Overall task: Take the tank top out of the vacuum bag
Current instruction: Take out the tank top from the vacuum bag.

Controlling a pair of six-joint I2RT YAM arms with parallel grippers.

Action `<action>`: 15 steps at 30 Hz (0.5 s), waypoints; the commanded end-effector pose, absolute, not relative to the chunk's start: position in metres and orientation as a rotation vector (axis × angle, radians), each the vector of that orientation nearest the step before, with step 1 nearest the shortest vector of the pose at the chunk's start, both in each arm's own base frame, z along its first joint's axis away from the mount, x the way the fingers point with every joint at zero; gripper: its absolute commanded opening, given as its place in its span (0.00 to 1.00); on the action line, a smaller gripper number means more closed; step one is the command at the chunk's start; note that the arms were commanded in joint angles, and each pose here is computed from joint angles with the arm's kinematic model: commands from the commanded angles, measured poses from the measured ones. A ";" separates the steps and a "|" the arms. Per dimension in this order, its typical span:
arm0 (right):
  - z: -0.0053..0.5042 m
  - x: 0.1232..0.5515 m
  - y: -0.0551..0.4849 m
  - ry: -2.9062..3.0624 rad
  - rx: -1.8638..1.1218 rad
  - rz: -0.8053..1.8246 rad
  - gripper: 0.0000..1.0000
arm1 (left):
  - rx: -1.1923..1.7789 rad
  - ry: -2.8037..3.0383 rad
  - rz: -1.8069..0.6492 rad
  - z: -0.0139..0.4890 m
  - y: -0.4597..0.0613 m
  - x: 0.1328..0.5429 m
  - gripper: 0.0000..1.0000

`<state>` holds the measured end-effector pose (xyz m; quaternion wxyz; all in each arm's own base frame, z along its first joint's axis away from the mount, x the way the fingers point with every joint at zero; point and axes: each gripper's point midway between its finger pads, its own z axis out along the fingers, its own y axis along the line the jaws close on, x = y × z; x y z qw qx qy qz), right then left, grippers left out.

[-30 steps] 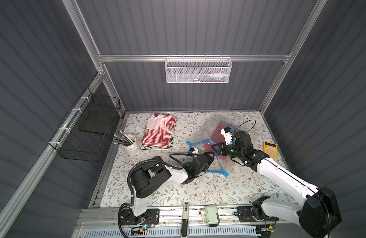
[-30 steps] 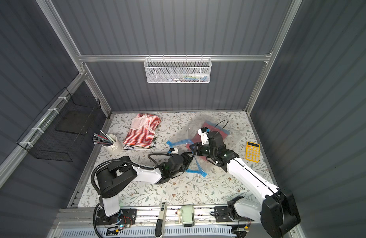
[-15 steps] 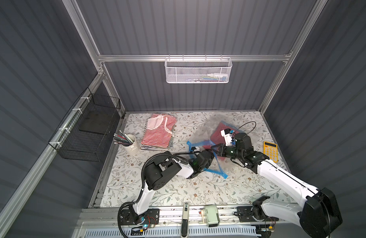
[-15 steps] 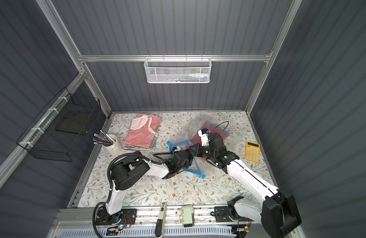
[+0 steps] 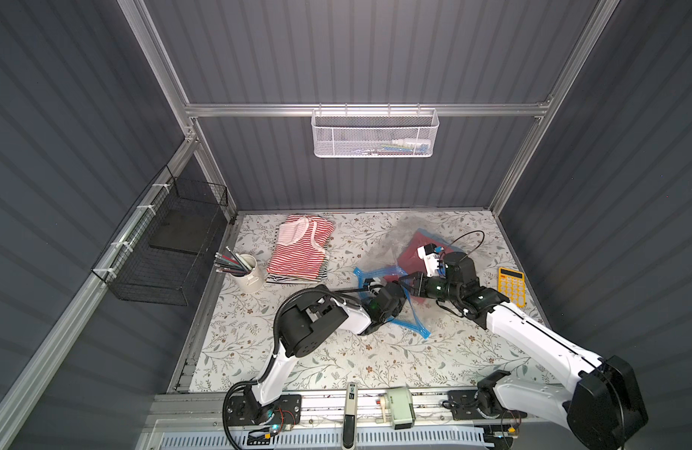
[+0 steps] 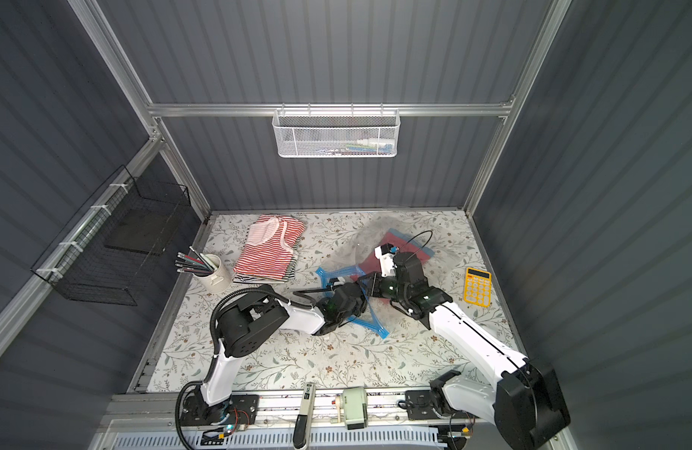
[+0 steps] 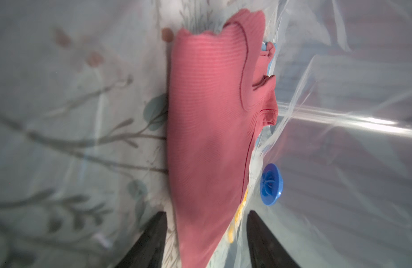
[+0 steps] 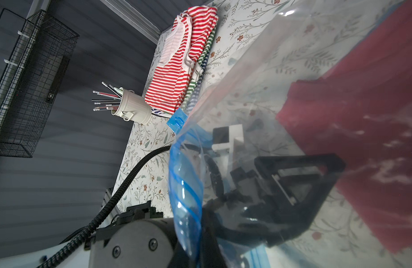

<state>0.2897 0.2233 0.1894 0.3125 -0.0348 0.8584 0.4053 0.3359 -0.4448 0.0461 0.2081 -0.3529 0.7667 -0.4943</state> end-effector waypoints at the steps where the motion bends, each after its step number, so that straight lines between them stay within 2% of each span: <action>1: 0.192 0.287 0.230 2.250 -0.124 1.110 0.00 | -0.984 2.177 -1.311 0.022 -0.441 0.342 0.50; 4: 0.192 0.288 0.230 2.252 -0.123 1.104 0.00 | -0.929 2.169 -1.334 0.031 -0.448 0.345 0.36; 6: 0.191 0.289 0.230 2.253 -0.118 1.100 0.00 | -0.897 2.174 -1.331 0.036 -0.451 0.346 0.30; 11: 0.189 0.288 0.228 2.253 -0.110 1.094 0.00 | -0.850 2.135 -1.377 0.050 -0.453 0.352 0.00; 15: 0.189 0.290 0.223 2.250 -0.103 1.046 0.00 | -0.772 2.125 -1.366 0.074 -0.453 0.351 0.00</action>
